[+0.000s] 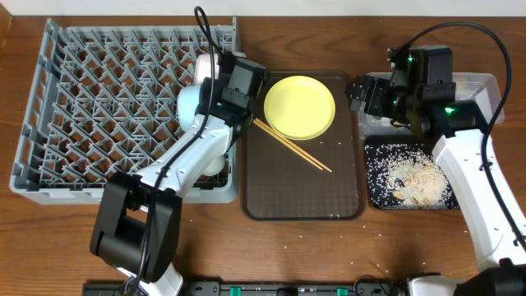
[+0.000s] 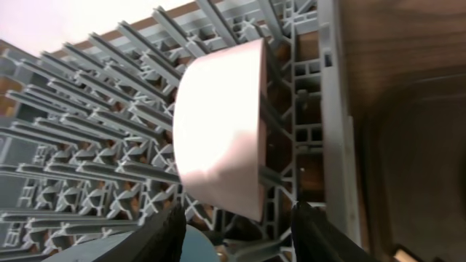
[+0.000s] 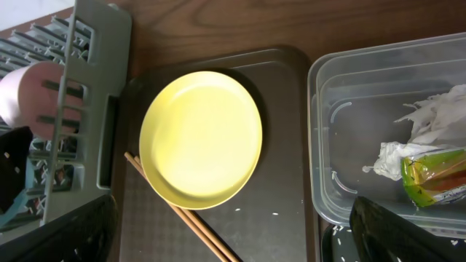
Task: Sort waste into correct bins and load items into the dishwasher
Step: 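Open the left gripper and withdraw it from the light-blue bowl, then move the left gripper right and grasp the yellow plate's left rim, then lift the yellow plate and carry it left over the dish rack, then lower the yellow plate upright into the rack's back slots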
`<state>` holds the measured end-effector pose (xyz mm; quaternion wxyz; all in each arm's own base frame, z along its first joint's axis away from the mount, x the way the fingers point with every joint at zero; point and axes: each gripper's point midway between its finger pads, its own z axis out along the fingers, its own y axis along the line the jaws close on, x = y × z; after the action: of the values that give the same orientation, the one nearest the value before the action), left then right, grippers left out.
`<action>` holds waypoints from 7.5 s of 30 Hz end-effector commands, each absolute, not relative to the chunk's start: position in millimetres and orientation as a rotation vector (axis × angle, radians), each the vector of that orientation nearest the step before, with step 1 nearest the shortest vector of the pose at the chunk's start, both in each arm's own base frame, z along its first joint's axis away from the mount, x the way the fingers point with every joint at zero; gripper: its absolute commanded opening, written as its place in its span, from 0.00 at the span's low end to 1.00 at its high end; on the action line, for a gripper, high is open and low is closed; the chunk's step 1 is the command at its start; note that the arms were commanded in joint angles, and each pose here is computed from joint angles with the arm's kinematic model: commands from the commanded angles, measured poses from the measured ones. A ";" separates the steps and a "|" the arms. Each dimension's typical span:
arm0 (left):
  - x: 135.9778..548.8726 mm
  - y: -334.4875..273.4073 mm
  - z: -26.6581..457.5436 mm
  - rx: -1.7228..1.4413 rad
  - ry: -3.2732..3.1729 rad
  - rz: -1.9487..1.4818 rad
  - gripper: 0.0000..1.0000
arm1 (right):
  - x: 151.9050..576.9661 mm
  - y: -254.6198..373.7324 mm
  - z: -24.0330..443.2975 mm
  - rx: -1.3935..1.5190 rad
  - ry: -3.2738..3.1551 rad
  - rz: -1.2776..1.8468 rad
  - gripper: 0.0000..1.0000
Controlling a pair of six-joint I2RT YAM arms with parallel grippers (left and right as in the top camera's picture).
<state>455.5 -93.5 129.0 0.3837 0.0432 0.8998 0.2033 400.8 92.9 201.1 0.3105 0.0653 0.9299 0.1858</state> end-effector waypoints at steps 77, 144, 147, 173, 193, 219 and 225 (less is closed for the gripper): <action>446.7 -230.7 11.9 -0.308 2.798 -0.462 0.63 | 402.7 92.7 206.4 0.171 2.442 0.482 0.99; 431.2 -267.4 74.6 -0.328 2.751 -0.858 0.07 | 402.7 92.7 206.4 0.171 2.442 0.482 0.99; 434.9 -262.5 94.1 -0.283 2.711 -0.900 0.07 | 402.7 92.7 206.4 0.171 2.442 0.482 0.99; 494.4 -28.7 220.4 -0.271 2.288 -0.497 0.07 | 402.7 92.7 206.4 0.171 2.442 0.482 0.99; 485.6 105.8 216.7 -0.527 2.227 0.173 0.08 | 402.7 92.7 206.4 0.171 2.442 0.483 0.99; 483.1 110.3 198.8 -0.490 2.220 0.666 0.07 | 402.7 92.7 206.4 0.171 2.442 0.482 0.99; 484.6 114.0 204.4 -0.506 2.188 0.688 0.07 | 402.7 92.7 206.4 0.171 2.442 0.482 0.99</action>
<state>487.3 106.8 202.9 0.3877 -0.1941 0.8672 0.2449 400.8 92.9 201.1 0.3105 0.0653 0.9299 0.1858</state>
